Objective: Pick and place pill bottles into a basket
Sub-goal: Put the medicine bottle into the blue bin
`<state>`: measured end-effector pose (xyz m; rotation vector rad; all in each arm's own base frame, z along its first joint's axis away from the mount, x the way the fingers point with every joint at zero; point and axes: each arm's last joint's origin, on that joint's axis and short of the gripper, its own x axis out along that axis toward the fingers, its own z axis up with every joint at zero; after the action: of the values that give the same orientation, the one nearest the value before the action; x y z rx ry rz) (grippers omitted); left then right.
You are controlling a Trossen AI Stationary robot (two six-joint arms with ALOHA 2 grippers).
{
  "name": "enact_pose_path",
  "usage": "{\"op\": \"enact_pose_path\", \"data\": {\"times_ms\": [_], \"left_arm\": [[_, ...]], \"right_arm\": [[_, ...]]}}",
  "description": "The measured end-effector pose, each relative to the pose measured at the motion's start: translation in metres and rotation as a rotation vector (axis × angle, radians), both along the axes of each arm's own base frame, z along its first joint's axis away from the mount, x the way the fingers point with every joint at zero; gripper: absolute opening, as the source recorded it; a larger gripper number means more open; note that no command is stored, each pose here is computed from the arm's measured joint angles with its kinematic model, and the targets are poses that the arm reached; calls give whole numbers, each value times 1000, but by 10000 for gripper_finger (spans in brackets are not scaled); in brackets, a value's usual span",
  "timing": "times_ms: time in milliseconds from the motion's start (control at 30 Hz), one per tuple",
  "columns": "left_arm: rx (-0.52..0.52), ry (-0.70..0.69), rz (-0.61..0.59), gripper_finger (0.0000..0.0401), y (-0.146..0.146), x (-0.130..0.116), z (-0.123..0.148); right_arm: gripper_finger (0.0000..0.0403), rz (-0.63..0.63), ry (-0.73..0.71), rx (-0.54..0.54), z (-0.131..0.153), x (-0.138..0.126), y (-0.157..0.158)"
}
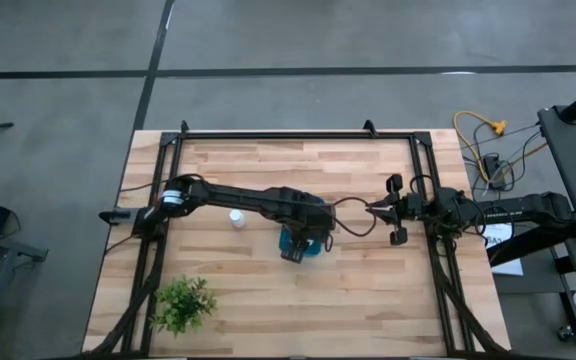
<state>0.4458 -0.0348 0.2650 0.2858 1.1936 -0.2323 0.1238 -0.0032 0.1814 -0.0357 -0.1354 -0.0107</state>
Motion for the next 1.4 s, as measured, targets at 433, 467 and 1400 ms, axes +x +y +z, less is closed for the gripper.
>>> {"op": "enact_pose_path", "data": {"times_ms": [433, 467, 1400], "left_arm": [[-3, -39, 0, 159, 0, 5, -19], [-3, -39, 0, 159, 0, 5, -20], [-2, -63, 5, 159, 0, 4, -64]], "right_arm": [[38, 1, 0, 3, 0, 0, 0], [38, 1, 0, 3, 0, 0, 0], [38, 2, 0, 6, 0, 0, 0]]}}
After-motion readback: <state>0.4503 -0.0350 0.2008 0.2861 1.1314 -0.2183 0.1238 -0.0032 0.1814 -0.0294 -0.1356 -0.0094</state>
